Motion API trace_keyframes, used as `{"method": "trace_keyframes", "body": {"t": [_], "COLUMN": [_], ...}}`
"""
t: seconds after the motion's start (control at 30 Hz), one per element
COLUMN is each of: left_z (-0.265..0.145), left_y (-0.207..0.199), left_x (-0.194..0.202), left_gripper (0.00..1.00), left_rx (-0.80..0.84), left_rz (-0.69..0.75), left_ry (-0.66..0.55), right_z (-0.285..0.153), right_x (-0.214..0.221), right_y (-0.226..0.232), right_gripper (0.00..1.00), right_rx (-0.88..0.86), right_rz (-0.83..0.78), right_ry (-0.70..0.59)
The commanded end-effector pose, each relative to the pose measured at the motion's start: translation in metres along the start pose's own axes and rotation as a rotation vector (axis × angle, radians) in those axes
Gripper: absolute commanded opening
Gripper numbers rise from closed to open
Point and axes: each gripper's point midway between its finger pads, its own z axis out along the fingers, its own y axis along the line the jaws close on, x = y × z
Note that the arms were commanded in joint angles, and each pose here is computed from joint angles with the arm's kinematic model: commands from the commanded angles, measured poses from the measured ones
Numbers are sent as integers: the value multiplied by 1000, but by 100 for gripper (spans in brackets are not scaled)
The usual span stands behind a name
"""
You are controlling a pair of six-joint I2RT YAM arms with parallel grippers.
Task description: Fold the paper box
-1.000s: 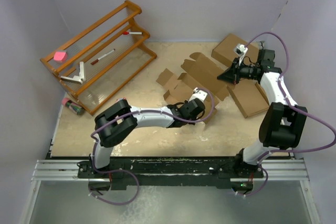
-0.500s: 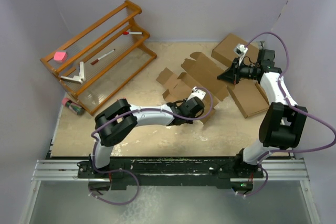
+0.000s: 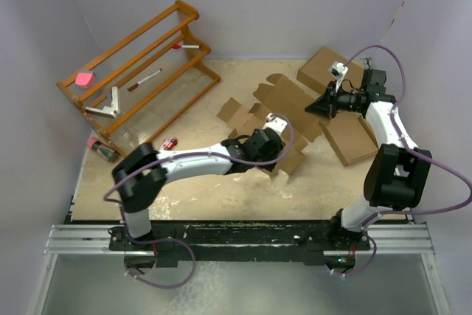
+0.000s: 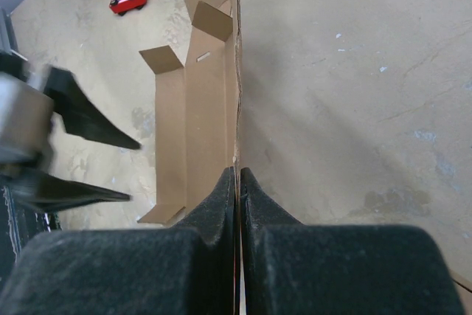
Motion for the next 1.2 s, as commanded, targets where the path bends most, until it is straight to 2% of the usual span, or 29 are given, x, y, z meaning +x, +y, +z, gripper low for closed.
{"method": "trace_keyframes", "body": {"t": [0.0, 0.1, 0.17, 0.47, 0.6, 0.63, 0.7, 0.77, 0.9, 1.03, 1.17], "left_z": [-68, -87, -101, -171, -177, -175, -171, -163, -167, -171, -172], "left_y": [-13, -5, 13, 129, 175, 185, 203, 220, 225, 219, 210], "left_x": [-80, -91, -98, -124, -107, -102, -92, -80, -84, -82, -60], "left_gripper": [63, 63, 63, 63, 65, 65, 65, 62, 62, 62, 62], "left_rx": [252, 417, 454, 285, 182, 173, 185, 243, 399, 425, 461], "left_rz": [-119, -194, -227, -277, -326, -346, -412, -523, -600, -596, -641], "left_ry": [-241, -303, -359, -553, -536, -530, -528, -532, -600, -596, -620], "right_z": [-5, -6, -7, -16, -19, -20, -22, -26, -34, -41, -45], "right_x": [-11, -13, -14, -28, -38, -41, -50, -59, -75, -99, -119], "right_y": [10, 14, 19, 56, 74, 79, 73, 79, 91, 104, 115], "right_gripper": [0, 0, 0, 0, 0, 0, 0, 0, 0, 0, 0], "right_rx": [-18, -25, -35, -84, -78, -73, -66, -52, -9, 14, 17], "right_rz": [-27, -26, -17, 94, 68, 52, -301, -361, -424, -414, -353], "right_ry": [-21, -25, -25, 14, 36, 40, 29, 24, 29, -30, -77]}}
